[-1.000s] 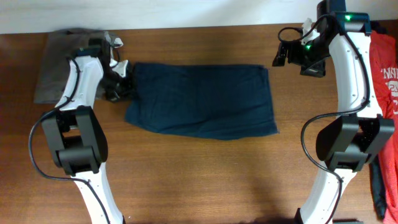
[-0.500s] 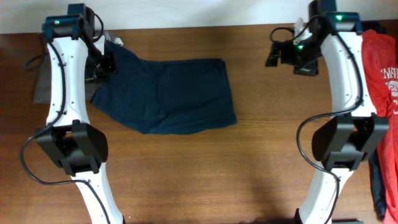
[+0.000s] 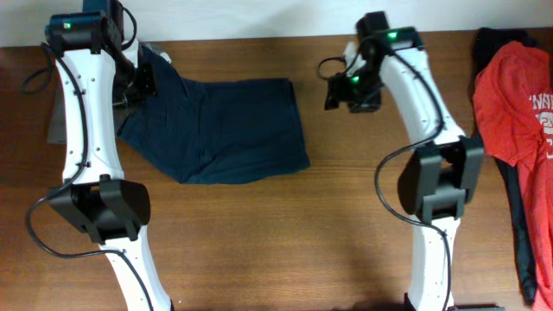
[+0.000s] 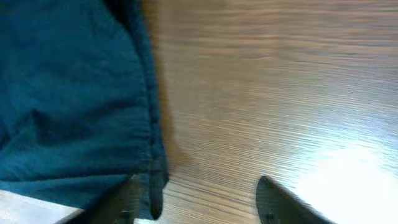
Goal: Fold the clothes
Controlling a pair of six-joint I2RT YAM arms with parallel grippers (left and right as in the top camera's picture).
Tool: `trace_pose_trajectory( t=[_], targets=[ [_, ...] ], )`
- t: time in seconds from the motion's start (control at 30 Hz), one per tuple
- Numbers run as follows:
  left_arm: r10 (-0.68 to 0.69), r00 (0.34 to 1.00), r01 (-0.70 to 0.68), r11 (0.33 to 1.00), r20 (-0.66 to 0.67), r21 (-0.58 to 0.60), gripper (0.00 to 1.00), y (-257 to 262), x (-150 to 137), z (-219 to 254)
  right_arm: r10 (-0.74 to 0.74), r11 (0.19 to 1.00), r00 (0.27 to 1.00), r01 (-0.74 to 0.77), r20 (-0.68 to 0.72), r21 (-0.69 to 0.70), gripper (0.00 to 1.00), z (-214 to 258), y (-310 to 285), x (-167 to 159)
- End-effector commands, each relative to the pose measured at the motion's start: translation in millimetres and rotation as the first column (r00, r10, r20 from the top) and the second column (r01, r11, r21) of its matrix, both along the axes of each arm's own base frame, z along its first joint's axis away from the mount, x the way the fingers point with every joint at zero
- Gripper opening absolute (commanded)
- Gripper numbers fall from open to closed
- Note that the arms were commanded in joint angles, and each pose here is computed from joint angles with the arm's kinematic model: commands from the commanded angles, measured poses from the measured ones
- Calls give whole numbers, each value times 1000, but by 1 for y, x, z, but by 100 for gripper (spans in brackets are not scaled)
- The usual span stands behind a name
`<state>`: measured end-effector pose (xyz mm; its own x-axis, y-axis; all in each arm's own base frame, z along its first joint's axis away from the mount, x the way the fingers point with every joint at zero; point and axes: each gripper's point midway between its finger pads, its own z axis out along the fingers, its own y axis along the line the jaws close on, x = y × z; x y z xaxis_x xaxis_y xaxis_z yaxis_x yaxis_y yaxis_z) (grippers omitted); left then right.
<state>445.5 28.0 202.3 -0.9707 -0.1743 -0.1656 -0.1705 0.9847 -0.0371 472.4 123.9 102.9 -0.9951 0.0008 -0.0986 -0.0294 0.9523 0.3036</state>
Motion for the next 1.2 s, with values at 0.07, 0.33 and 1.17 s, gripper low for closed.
trace_pose_trajectory(
  t=[0.07, 0.33, 1.17],
  targets=[
    [-8, 998, 13, 996, 56, -91, 1, -18, 6, 14, 63, 997, 994, -66, -86, -38, 19, -33, 39, -19],
    [-8, 989, 21, 996, 150, -85, 1, -18, 15, 40, 82, 996, 983, -89, -162, -33, 4, -52, 60, -36],
    [21, 963, 77, 935, 269, -345, 1, -84, 39, 67, 121, 992, 980, -126, -155, -21, 4, -71, 123, -57]
  ],
)
